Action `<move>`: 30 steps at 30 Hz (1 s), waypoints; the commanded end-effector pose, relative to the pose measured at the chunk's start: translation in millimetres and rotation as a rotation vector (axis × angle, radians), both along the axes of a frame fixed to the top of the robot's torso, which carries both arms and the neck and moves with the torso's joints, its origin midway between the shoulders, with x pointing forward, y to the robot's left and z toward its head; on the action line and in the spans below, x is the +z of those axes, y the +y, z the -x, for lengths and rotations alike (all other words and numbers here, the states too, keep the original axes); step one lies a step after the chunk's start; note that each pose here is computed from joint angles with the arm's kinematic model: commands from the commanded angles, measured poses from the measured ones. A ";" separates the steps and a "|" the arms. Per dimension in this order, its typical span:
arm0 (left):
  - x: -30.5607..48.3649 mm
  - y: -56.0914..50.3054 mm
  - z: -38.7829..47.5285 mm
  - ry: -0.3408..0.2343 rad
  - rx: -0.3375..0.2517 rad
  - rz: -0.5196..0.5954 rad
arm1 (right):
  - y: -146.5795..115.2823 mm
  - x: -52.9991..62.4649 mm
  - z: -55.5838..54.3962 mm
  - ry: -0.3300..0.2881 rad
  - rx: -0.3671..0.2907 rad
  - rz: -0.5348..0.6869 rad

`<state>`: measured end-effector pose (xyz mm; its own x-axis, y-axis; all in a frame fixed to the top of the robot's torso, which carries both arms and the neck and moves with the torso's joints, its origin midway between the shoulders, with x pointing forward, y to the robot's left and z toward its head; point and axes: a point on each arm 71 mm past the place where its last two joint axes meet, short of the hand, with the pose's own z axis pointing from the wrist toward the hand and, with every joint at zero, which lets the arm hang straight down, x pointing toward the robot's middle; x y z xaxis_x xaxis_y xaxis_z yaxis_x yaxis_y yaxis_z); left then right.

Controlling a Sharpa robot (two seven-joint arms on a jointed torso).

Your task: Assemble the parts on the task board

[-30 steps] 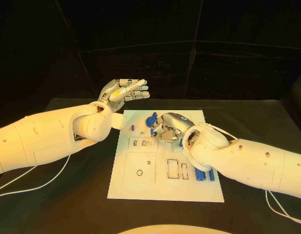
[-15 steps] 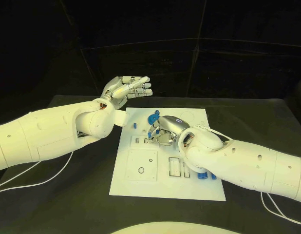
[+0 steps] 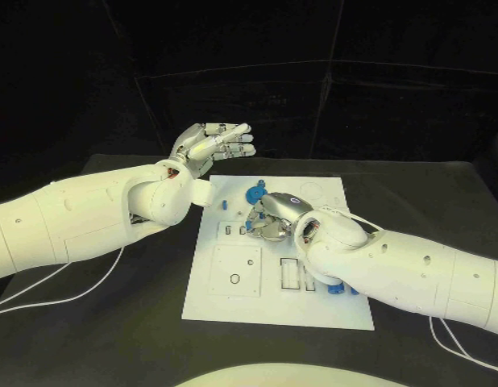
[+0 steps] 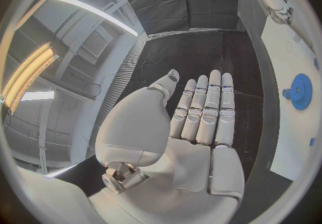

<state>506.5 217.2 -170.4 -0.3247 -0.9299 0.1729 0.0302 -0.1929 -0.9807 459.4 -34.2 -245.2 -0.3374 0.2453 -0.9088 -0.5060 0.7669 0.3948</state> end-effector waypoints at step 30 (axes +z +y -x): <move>1.3 -1.9 0.0 -0.005 -0.012 0.007 | -1.5 -6.7 1.6 0.030 0.025 0.099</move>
<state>506.5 216.5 -170.5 -0.3258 -0.9293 0.1742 0.0284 -0.1938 -0.9806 459.0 -33.6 -245.5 -0.3472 0.1863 -0.9191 -0.5223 0.7756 0.3545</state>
